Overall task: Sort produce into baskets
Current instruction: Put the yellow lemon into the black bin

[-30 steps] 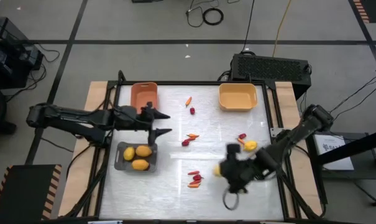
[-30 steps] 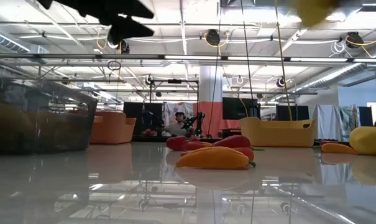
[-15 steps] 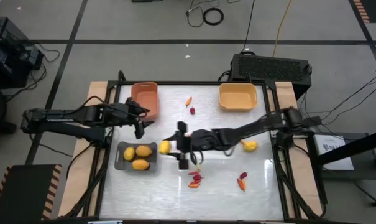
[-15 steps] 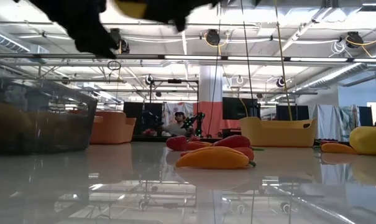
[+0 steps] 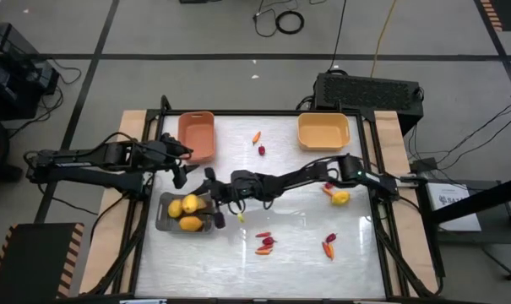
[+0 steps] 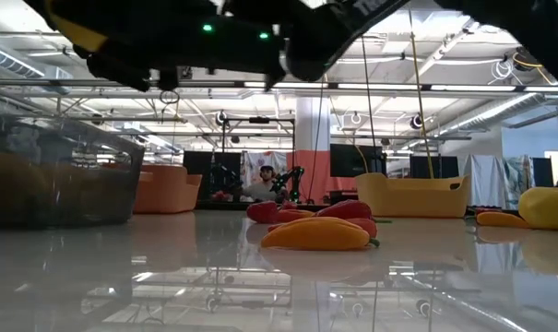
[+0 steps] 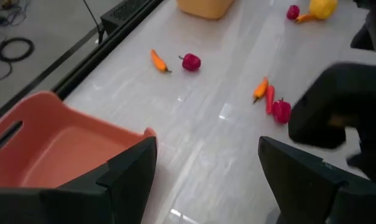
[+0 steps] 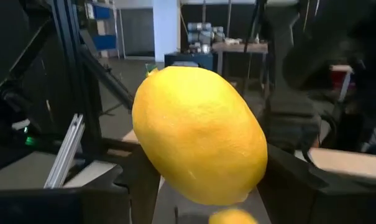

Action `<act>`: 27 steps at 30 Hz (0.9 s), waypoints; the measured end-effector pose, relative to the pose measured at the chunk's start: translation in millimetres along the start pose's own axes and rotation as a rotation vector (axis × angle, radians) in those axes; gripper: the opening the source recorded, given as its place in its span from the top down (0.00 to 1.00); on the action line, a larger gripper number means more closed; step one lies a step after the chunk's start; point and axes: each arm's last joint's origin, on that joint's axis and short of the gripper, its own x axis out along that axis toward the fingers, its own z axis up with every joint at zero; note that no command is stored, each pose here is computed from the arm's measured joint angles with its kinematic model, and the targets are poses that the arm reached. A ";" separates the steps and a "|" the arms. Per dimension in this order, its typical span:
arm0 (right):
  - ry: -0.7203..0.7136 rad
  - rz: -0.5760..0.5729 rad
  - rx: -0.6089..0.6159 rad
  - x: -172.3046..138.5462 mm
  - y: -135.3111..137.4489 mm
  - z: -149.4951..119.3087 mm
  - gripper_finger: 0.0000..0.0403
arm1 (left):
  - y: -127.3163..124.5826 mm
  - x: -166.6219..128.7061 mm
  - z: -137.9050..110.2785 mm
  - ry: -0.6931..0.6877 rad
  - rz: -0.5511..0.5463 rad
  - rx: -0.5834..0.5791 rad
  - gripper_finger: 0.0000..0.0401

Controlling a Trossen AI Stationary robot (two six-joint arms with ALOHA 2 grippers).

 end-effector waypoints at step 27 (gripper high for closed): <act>0.220 0.086 0.235 0.5 -13.4 5.8 0.22 | 1.4 0.0 -4.7 0.046 0.019 -0.028 0.29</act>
